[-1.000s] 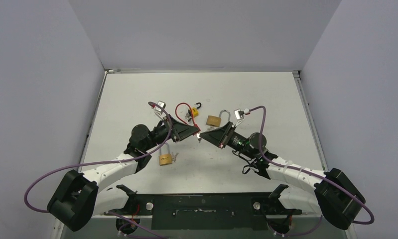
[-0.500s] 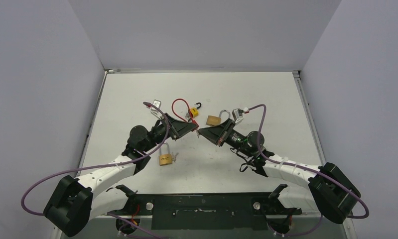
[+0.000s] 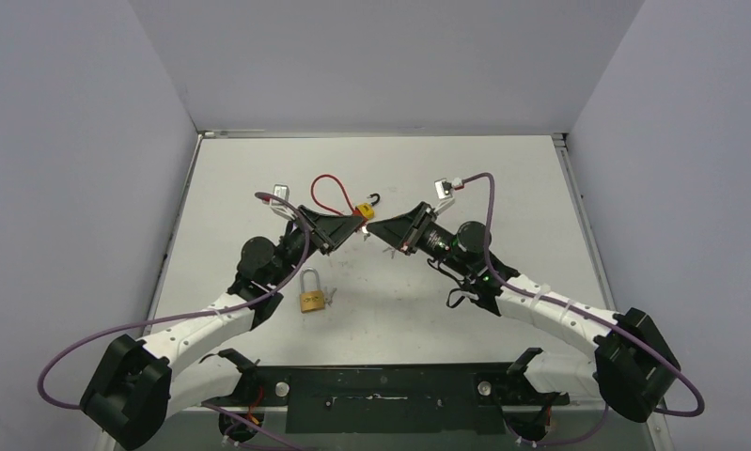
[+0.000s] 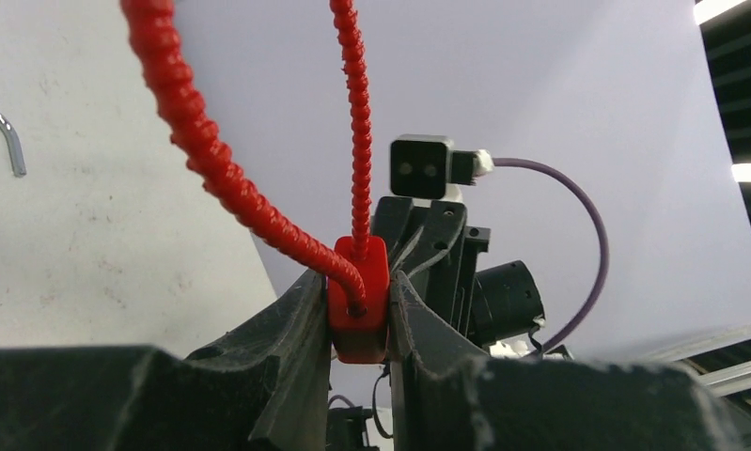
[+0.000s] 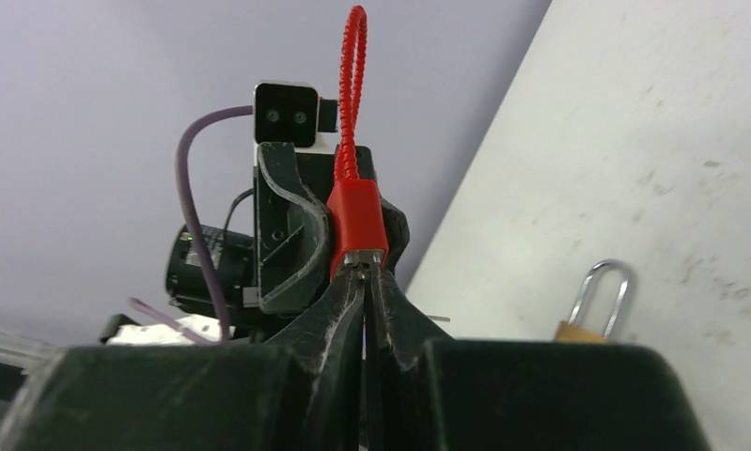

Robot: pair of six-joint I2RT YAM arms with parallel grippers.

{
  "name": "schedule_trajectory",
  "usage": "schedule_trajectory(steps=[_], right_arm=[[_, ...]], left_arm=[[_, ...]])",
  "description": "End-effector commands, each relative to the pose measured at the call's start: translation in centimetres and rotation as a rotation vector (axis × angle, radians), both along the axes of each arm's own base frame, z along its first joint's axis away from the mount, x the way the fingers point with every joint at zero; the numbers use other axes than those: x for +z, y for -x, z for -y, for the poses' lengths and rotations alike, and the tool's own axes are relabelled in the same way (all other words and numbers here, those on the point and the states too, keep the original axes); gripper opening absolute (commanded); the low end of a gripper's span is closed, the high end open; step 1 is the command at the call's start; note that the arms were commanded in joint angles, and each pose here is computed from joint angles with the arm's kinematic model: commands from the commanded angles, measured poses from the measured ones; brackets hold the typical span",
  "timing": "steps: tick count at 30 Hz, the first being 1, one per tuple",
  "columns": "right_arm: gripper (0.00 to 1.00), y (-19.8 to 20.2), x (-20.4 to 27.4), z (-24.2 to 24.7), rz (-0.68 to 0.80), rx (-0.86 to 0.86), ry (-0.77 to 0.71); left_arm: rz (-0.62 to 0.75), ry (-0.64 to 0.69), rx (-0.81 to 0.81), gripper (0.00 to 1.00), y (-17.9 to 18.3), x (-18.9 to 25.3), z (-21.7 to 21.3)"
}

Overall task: Unlock with the key
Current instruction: Unlock the lock.

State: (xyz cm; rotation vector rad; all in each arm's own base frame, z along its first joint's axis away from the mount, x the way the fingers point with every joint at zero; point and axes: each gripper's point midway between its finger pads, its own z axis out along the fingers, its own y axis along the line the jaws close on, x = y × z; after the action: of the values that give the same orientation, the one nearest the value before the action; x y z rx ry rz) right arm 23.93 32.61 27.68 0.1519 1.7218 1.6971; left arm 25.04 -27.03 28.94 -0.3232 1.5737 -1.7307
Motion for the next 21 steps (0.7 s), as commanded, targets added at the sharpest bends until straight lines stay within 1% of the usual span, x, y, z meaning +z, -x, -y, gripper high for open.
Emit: schedule_trajectory(steps=[1, 2, 4, 6, 11, 14, 15, 21], right_arm=[[0.0, -1.9, 0.4, -0.1, 0.233, -0.085, 0.283], [0.0, -2.1, 0.3, 0.0, 0.222, -0.088, 0.28], [0.0, -2.3, 1.1, 0.1, 0.187, -0.093, 0.218], [0.0, -2.0, 2.2, 0.1, 0.142, -0.086, 0.116], [0.0, -1.0, 4.8, 0.8, -0.018, -0.055, -0.197], [0.0, -0.7, 4.8, 0.9, -0.178, -0.011, -0.314], [0.0, -0.8, 4.7, 1.0, -0.254, 0.003, -0.357], [0.0, -0.8, 4.1, 2.3, -0.468, 0.04, -0.554]], left_arm=[[0.021, -0.004, -0.272, 0.0, 5.3, 2.1, 2.9], [0.03, -0.014, -0.265, 0.0, 5.2, 2.1, 2.8], [0.042, -0.027, -0.256, 0.0, 5.2, 1.9, 2.8], [0.063, -0.027, -0.246, 0.0, 5.2, 1.8, 2.6], [0.121, -0.017, -0.218, 0.0, 5.3, 1.8, 2.2], [0.165, -0.028, -0.188, 0.0, 5.1, 1.9, 1.9], [0.182, -0.028, -0.18, 0.0, 5.1, 2.0, 1.9], [0.267, -0.013, -0.146, 0.0, 5.1, 2.9, 1.5]])
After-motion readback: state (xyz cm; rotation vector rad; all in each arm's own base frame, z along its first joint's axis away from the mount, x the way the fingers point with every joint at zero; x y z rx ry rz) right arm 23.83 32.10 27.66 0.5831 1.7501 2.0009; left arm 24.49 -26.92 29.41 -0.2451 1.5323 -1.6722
